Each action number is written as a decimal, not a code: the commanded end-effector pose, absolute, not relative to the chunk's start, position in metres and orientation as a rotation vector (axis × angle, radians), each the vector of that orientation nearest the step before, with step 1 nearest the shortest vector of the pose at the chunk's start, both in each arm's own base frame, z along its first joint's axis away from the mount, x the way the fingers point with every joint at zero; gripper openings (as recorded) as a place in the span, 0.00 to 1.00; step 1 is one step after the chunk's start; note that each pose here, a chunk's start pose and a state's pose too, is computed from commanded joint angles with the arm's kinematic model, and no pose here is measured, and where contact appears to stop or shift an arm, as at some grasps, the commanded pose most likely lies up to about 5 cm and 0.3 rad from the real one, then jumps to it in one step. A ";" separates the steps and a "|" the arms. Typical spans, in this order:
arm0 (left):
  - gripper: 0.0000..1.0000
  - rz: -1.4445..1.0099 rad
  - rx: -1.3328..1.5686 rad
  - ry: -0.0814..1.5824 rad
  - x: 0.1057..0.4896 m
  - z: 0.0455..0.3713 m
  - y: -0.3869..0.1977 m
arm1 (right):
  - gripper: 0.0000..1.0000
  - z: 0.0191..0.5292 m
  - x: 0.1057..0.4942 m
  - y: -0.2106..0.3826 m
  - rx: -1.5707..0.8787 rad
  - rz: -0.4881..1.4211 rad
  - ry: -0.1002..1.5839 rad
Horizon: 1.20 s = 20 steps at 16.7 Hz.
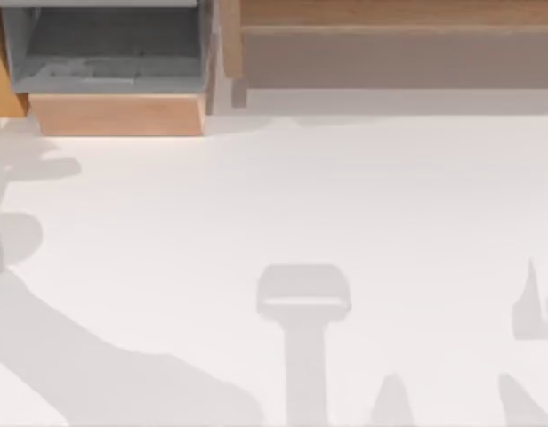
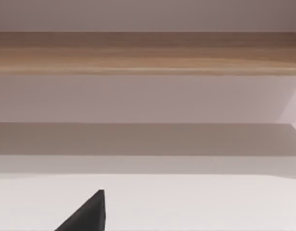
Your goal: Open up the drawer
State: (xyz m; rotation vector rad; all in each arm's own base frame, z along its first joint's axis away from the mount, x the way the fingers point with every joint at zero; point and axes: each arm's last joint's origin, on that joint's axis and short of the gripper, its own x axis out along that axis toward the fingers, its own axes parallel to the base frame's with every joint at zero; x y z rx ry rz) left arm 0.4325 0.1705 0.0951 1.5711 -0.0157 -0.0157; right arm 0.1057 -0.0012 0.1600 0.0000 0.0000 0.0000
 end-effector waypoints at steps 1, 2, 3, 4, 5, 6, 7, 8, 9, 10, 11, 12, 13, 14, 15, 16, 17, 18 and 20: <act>0.70 -0.016 1.571 -0.016 0.433 0.095 0.171 | 1.00 0.160 0.106 -0.001 0.000 0.000 0.000; 0.62 -0.016 1.571 -0.016 0.433 0.095 0.171 | 1.00 0.160 0.106 -0.001 0.000 0.000 0.000; 0.55 -0.016 1.571 -0.016 0.433 0.095 0.171 | 1.00 0.160 0.106 -0.001 0.000 0.000 0.000; 0.47 -0.016 1.571 -0.016 0.433 0.095 0.171 | 1.00 0.160 0.106 -0.001 0.000 0.000 0.000; 0.40 -0.016 1.571 -0.016 0.433 0.095 0.171 | 1.00 0.160 0.106 -0.001 0.000 0.000 0.000; 0.32 -0.016 1.571 -0.016 0.433 0.095 0.171 | 1.00 0.160 0.106 -0.001 0.000 0.000 0.000; 0.25 -0.016 1.571 -0.016 0.433 0.095 0.171 | 1.00 0.160 0.106 -0.001 0.000 0.000 0.000; 0.17 -0.016 1.571 -0.016 0.433 0.095 0.171 | 1.00 0.160 0.106 -0.001 0.000 0.000 0.000; 0.10 -0.016 1.571 -0.016 0.433 0.095 0.171 | 1.00 0.160 0.106 -0.001 0.000 0.000 0.000; 0.02 -0.016 1.571 -0.016 0.433 0.095 0.171 | 1.00 0.160 0.106 -0.001 0.000 0.000 0.000; 0.00 -0.016 1.571 -0.016 0.433 0.095 0.171 | 1.00 0.160 0.106 -0.001 0.000 0.000 0.000; 0.00 -0.016 1.571 -0.016 0.433 0.095 0.171 | 1.00 0.160 0.106 -0.001 0.000 0.000 0.000; 0.00 -0.016 1.571 -0.016 0.433 0.095 0.171 | 1.00 0.160 0.106 -0.001 0.000 0.000 0.000; 0.00 -0.016 1.571 -0.016 0.433 0.095 0.171 | 1.00 0.160 0.106 -0.001 0.000 0.000 0.000; 0.00 -0.016 1.571 -0.016 0.433 0.095 0.171 | 1.00 0.160 0.106 -0.001 0.000 0.000 0.000; 0.00 -0.016 1.571 -0.016 0.433 0.095 0.171 | 1.00 0.160 0.106 -0.001 0.000 0.000 0.000; 0.00 -0.016 1.571 -0.016 0.433 0.095 0.171 | 1.00 0.160 0.106 -0.001 0.000 0.000 0.000; 0.00 -0.016 1.571 -0.016 0.433 0.095 0.171 | 1.00 0.160 0.106 -0.001 0.000 0.000 0.000; 0.00 -0.026 1.559 -0.001 0.431 0.091 0.172 | 1.00 0.160 0.106 -0.001 0.000 0.000 0.000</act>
